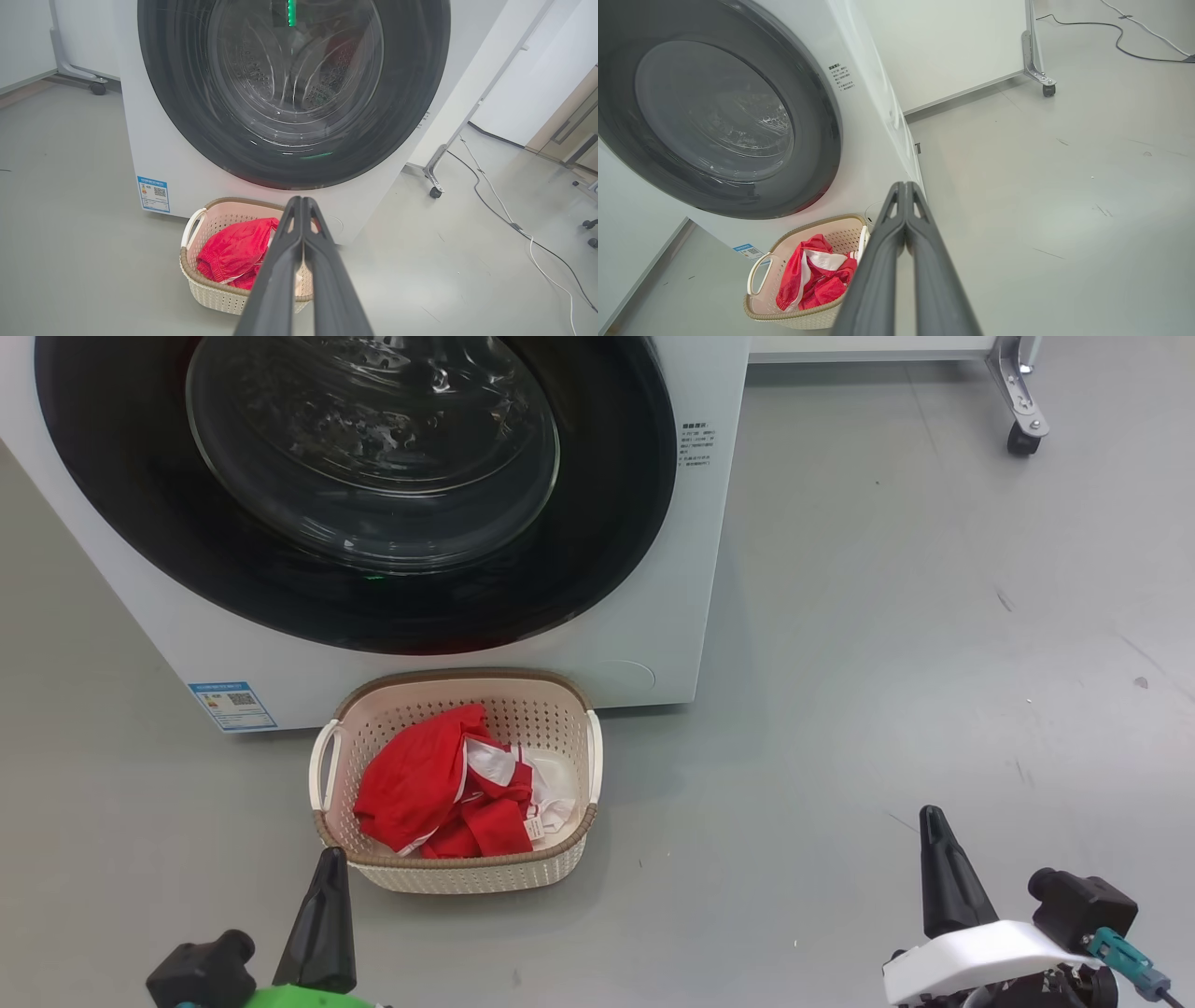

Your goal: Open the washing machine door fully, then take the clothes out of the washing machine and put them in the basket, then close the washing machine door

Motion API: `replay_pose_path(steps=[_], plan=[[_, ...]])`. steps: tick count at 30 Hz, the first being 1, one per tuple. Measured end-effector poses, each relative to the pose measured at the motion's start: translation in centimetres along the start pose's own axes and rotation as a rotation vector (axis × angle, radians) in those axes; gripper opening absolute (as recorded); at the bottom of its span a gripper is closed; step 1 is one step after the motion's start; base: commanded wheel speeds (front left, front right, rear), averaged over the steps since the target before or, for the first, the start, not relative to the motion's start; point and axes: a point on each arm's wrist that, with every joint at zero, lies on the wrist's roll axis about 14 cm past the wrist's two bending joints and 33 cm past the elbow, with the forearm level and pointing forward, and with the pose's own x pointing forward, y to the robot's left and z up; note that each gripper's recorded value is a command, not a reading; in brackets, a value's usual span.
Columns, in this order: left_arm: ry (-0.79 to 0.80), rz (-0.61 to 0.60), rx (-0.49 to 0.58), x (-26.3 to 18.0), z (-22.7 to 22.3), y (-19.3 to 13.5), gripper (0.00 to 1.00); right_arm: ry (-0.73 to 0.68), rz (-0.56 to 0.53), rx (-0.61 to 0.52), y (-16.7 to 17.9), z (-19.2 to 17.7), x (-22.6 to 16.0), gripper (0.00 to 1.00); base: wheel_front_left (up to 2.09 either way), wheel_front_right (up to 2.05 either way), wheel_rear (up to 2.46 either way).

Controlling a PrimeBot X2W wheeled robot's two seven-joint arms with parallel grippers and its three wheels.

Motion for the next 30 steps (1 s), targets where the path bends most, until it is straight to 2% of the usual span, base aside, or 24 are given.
replay_pose_path(steps=[30], plan=[[0.032,0.073,-0.304,0.4,0.3,2.6,0.0,0.003,-0.07,0.315,-2.1,1.2,0.9,0.0,0.0,0.0,0.0]])
